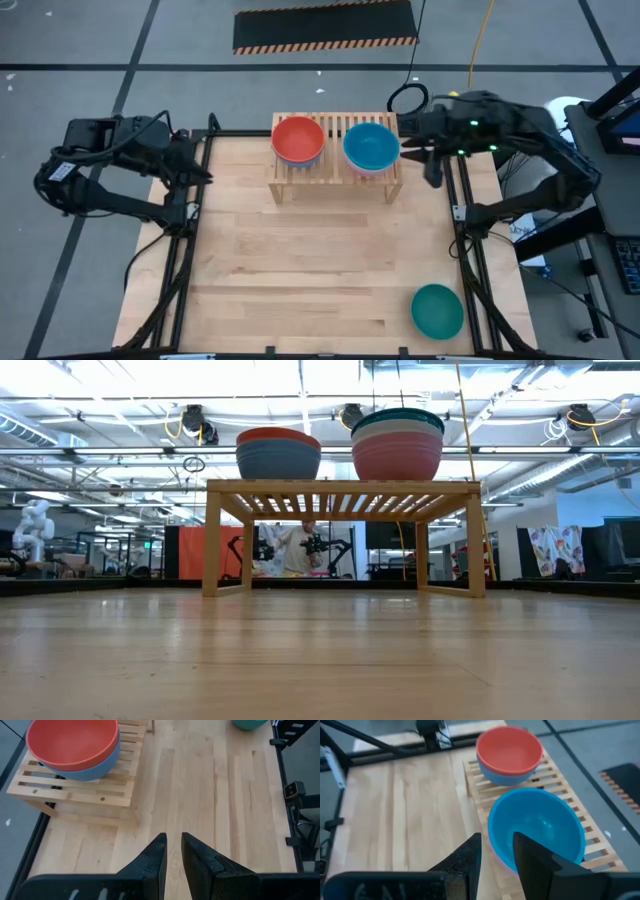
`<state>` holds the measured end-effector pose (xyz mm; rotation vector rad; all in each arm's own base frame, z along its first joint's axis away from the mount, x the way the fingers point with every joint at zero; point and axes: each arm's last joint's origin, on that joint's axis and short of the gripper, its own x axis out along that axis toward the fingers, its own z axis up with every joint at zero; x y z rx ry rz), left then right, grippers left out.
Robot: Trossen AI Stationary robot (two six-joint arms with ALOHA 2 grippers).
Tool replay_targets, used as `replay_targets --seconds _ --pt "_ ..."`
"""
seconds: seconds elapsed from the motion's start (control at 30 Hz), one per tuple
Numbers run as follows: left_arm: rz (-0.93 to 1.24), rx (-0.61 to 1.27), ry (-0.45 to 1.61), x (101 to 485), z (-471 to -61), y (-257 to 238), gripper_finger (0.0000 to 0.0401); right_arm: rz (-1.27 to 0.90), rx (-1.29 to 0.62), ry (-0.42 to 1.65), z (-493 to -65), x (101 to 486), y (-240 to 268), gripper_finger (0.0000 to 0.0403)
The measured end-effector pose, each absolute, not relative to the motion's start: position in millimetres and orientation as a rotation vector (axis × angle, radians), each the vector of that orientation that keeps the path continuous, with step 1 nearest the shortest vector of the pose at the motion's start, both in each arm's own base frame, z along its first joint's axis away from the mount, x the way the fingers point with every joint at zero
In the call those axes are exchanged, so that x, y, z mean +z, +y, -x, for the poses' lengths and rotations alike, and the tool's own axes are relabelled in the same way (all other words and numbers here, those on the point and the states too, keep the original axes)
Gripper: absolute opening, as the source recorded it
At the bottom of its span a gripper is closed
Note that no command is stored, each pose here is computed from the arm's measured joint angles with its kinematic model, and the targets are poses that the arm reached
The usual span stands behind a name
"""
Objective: Place and stack bowls onto a shelf
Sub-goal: Stack the green bowl on top of the orange bowl on the shelf
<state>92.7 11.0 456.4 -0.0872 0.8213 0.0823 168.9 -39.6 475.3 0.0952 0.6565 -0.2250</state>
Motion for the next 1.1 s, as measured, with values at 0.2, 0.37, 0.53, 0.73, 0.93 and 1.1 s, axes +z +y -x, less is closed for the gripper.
replay_targets --seconds 0.2,0.37,0.53,0.73,0.93,1.1 --pt "0.098 0.061 0.853 453.6 -109.0 12.6 0.0063 -0.103 -0.187 0.579 -142.4 485.9 -26.1 0.0106" --pt "0.112 -0.054 0.812 453.7 -140.5 7.0 0.0063 -0.104 -0.151 0.570 -139.5 487.1 -19.7 0.0106" --pt "0.021 -0.189 0.782 449.3 -180.6 -11.9 0.0063 -0.098 -0.131 0.574 -140.9 486.8 -17.0 0.0106" --pt "-0.135 -0.274 0.821 426.7 -235.9 -45.1 0.0063 -0.104 -0.129 0.562 -136.6 488.1 -15.9 0.0106" --pt "-0.249 -0.321 0.798 398.9 -290.7 -72.0 0.0063 -0.147 -0.141 0.547 -132.3 489.5 -15.4 0.0106" --pt "-0.297 -0.329 0.684 383.7 -331.5 -80.7 0.0061 -0.150 -0.141 0.532 -129.6 491.0 -15.0 0.0106"
